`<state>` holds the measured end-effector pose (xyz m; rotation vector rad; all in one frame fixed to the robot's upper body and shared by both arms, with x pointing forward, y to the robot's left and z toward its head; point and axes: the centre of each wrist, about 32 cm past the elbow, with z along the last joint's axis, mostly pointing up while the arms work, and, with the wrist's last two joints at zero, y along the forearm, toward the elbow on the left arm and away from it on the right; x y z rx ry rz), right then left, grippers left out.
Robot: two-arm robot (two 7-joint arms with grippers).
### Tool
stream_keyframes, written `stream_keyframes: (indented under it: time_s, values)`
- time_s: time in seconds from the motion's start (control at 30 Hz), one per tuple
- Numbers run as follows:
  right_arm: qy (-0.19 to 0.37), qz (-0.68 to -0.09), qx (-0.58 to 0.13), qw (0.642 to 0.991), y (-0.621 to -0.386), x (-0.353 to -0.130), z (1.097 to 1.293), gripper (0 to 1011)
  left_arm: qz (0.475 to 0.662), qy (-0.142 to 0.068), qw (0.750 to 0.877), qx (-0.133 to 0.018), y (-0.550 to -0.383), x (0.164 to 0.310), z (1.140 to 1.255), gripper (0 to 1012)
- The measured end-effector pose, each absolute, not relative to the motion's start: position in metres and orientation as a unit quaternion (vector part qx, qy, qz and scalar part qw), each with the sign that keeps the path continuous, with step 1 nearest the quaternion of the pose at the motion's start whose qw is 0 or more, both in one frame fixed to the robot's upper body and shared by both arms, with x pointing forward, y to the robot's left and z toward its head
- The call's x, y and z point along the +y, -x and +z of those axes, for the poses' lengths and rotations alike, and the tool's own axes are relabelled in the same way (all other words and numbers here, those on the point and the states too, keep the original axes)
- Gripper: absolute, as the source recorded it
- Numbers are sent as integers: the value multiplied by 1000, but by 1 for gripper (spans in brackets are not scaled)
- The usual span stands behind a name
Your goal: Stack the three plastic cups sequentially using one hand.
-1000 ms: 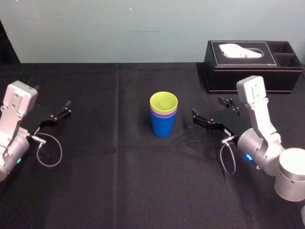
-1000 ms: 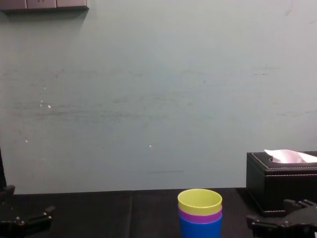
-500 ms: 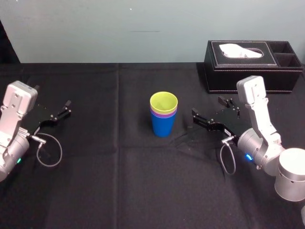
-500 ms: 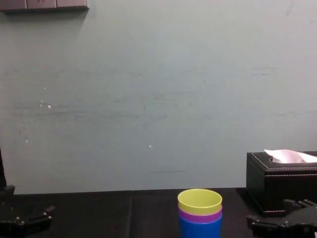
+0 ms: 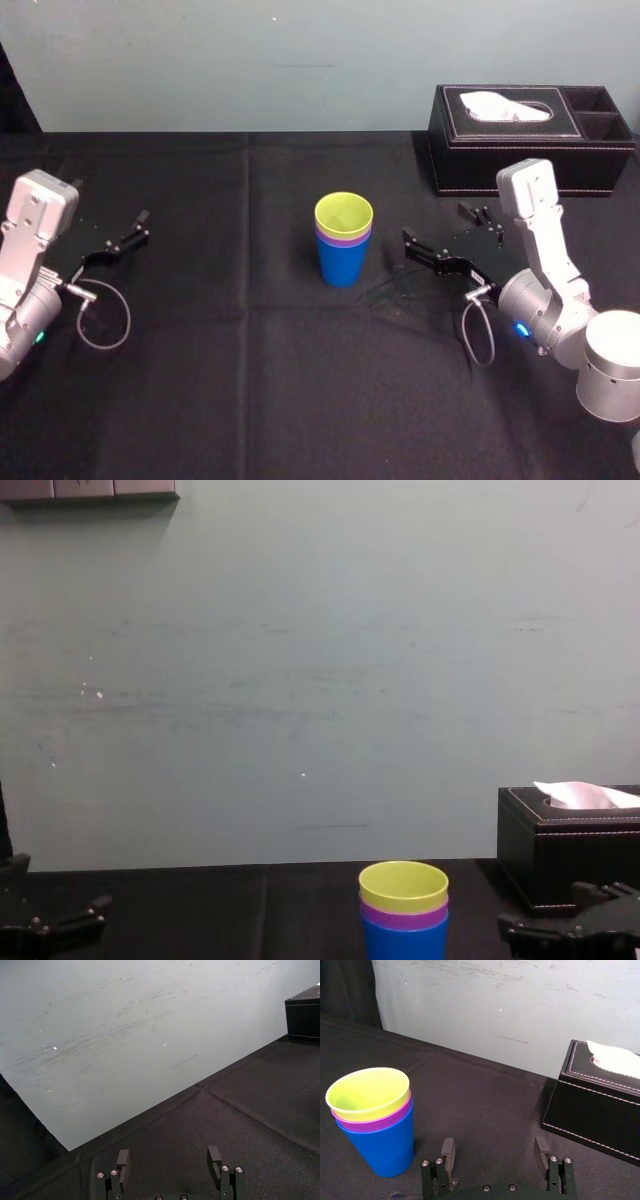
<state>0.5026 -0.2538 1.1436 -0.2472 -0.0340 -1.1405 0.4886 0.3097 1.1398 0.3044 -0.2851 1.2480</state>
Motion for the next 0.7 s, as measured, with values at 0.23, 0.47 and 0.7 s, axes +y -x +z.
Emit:
stream_keyframes:
  time_s: [0.23, 0.47, 0.7]
  values:
    - [117, -538, -16, 834, -503, -254, 1144, 1003, 580, -141, 791, -132, -489, 310, 1140, 1011]
    - [117, -538, -16, 834, -503, -254, 1144, 1003, 580, -141, 791, -132, -489, 310, 1140, 1011]
    - [117, -538, -16, 834, -503, -254, 1144, 1003, 580, -141, 791, -132, -489, 310, 1140, 1011]
